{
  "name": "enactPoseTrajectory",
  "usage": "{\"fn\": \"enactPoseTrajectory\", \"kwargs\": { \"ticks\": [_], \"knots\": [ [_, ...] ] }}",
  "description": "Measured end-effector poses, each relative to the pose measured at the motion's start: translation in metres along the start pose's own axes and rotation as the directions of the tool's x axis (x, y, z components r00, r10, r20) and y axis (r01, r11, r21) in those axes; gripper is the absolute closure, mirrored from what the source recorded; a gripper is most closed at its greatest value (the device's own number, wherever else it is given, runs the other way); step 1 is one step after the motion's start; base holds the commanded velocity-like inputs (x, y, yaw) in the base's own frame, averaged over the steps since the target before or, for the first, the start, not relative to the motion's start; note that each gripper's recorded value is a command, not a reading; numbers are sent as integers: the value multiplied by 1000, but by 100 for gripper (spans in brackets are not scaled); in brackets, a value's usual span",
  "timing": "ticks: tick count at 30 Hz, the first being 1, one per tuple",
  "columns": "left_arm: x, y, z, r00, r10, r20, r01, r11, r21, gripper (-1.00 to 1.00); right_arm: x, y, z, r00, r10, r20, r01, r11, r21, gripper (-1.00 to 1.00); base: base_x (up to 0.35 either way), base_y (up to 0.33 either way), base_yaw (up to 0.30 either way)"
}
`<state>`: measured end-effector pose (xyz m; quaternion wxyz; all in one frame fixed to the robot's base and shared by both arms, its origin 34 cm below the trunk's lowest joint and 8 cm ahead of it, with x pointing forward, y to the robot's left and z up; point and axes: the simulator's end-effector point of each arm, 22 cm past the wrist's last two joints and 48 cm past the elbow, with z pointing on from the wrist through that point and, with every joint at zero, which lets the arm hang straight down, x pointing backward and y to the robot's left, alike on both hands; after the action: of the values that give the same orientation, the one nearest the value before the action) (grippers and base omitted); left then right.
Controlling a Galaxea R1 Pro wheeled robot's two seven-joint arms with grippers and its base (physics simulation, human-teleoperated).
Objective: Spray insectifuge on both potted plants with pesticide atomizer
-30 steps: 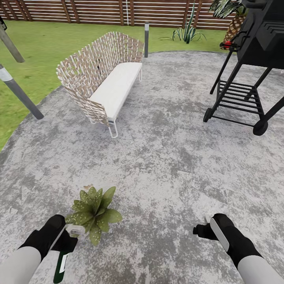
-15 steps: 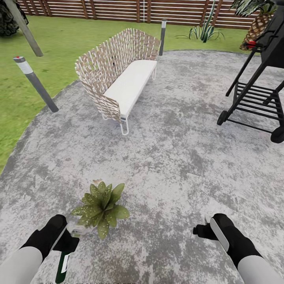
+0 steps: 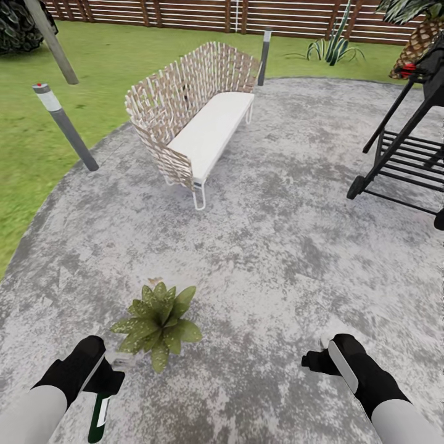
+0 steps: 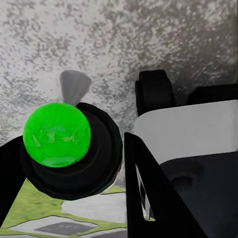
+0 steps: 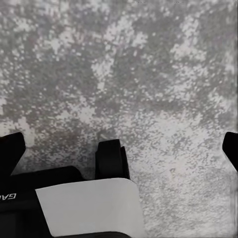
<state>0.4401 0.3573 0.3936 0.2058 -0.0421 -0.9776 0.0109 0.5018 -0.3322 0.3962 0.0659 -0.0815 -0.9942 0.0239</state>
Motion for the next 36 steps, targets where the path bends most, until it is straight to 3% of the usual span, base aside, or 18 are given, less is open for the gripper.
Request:
{"fn": "enactPoseTrajectory", "kwargs": {
  "ticks": [13,19,30,36],
  "knots": [
    [2,1,4,1000,-1,-10,1,1000,-1,100,3,0,4,1000,-1,-9,1,1000,1,-100,21,-43,144],
    [2,1,4,1000,0,-10,0,1000,-1,100,3,0,4,1000,0,-9,0,1000,2,-100,0,-307,31],
    [4,1,8,1000,-2,-20,2,1000,0,100,6,-1,7,1000,-1,-18,1,1000,3,-100,0,-317,226],
    [5,1,9,1000,-3,-23,3,1000,1,100,7,-1,10,1000,-1,-23,1,1000,4,-100,0,-68,237]
  ]
}}
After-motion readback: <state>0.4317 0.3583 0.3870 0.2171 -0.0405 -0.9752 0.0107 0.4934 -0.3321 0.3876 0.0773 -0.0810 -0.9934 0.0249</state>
